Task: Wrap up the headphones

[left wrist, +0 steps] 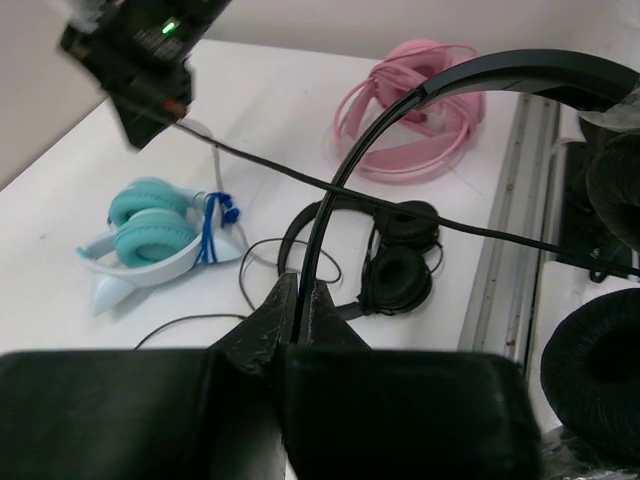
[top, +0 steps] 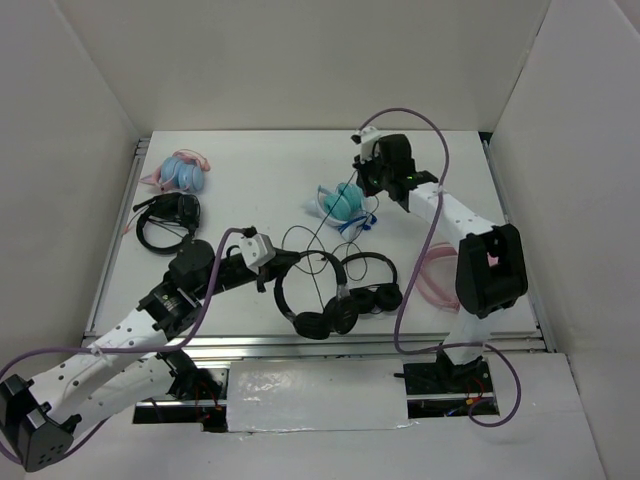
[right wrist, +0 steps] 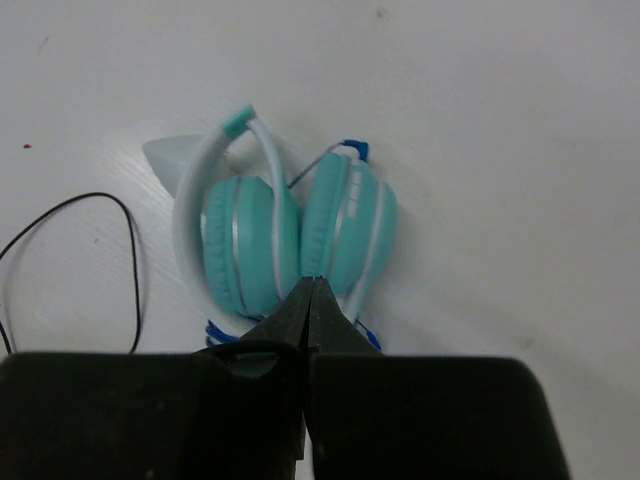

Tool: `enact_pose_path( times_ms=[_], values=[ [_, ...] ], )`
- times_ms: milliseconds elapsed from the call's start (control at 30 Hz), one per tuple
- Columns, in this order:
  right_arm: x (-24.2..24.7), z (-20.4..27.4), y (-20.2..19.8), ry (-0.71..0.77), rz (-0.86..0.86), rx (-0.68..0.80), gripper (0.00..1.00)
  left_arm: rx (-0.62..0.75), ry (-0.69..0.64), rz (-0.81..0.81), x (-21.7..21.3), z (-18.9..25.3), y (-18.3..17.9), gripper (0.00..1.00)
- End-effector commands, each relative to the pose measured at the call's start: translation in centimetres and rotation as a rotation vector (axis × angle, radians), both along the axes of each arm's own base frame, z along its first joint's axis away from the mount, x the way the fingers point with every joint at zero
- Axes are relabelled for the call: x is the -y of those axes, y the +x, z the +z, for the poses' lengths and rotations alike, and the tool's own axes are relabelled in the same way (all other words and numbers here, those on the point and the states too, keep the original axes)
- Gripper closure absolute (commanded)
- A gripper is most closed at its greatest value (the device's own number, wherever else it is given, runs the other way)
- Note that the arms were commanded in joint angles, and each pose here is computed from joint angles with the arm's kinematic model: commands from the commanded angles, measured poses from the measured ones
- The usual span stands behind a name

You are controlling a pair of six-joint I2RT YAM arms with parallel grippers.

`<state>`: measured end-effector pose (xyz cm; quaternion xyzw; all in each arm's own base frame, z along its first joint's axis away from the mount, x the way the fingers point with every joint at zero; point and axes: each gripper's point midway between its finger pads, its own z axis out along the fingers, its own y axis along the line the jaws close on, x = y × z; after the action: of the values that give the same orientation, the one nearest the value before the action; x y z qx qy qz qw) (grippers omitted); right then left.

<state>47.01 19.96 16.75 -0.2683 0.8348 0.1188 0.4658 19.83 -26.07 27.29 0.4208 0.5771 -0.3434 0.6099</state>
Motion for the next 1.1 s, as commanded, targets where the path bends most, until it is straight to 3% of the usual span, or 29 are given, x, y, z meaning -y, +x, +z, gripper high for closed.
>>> enact_pose_path(
  times_ms=[0,333,633,800,933,1067],
  values=[
    [2.9,8.0,1.3,0.147,-0.105,0.213,1.0,0.049,-0.064,0.06,-0.4,3.4,0.6,1.0],
    [9.1,12.8,1.7,0.143,-0.23,0.285,1.0,-0.005,-0.038,0.102,-0.5,1.8,1.3,1.0],
    [11.0,10.1,2.3,0.101,-0.262,0.211,1.0,0.027,-0.051,0.07,-0.7,2.4,0.3,1.0],
    [8.7,7.6,1.9,0.116,-0.189,0.137,1.0,0.064,-0.108,0.013,-0.4,4.4,-0.8,1.0],
    [4.7,4.9,0.8,0.177,-0.111,0.064,1.0,0.047,-0.261,0.126,-1.4,9.0,0.6,1.0],
    [1.5,1.6,-1.6,0.236,-0.081,-0.005,1.0,-0.031,-0.38,0.473,-5.2,12.9,5.4,1.0]
  ],
)
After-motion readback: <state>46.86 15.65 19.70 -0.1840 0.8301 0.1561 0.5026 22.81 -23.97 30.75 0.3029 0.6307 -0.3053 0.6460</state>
